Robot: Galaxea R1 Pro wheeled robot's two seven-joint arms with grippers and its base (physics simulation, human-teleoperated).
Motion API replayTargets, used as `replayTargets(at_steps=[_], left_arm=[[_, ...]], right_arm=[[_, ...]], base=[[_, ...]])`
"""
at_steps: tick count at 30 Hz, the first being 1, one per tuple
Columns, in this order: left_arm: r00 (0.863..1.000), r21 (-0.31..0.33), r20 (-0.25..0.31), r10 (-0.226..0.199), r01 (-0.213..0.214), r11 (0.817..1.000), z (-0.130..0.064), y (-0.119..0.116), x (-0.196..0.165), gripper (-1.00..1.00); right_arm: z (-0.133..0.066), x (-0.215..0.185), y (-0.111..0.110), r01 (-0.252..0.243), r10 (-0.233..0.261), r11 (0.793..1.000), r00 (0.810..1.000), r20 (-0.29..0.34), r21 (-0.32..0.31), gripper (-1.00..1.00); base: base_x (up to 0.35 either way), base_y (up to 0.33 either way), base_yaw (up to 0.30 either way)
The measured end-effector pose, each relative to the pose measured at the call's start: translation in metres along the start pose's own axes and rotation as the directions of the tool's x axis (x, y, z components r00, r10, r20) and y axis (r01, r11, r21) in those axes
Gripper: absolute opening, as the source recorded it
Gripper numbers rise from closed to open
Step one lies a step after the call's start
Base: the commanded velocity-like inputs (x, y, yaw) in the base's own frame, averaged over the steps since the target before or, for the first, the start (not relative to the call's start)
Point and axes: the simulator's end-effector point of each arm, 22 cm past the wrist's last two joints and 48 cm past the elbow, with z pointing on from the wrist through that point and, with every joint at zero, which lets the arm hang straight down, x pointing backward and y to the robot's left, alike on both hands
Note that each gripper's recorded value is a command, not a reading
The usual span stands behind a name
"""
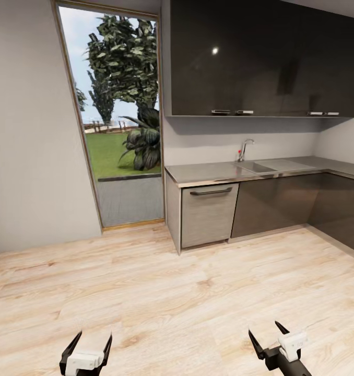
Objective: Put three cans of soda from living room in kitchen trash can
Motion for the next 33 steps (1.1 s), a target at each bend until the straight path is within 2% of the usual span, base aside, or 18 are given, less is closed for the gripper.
replayTargets(at_steps=[22,33], left_arm=[[1.0,0.0,-0.018,-0.004,0.004,1.0,-0.0022,-0.0011,0.0079,1.0],[1.0,0.003,-0.019,0.0,0.0,1.0,-0.0023,-0.0018,0.0085,1.0]], right_arm=[[-0.001,0.0085,0.0007,-0.008,0.008,1.0,1.0,-0.017,0.002,1.0],[-0.0008,0.0093,0.0025,-0.01,0.009,1.0,1.0,-0.018,-0.001,1.0]], base=[[0.0,0.0,0.002],[0.0,0.0,0.177]])
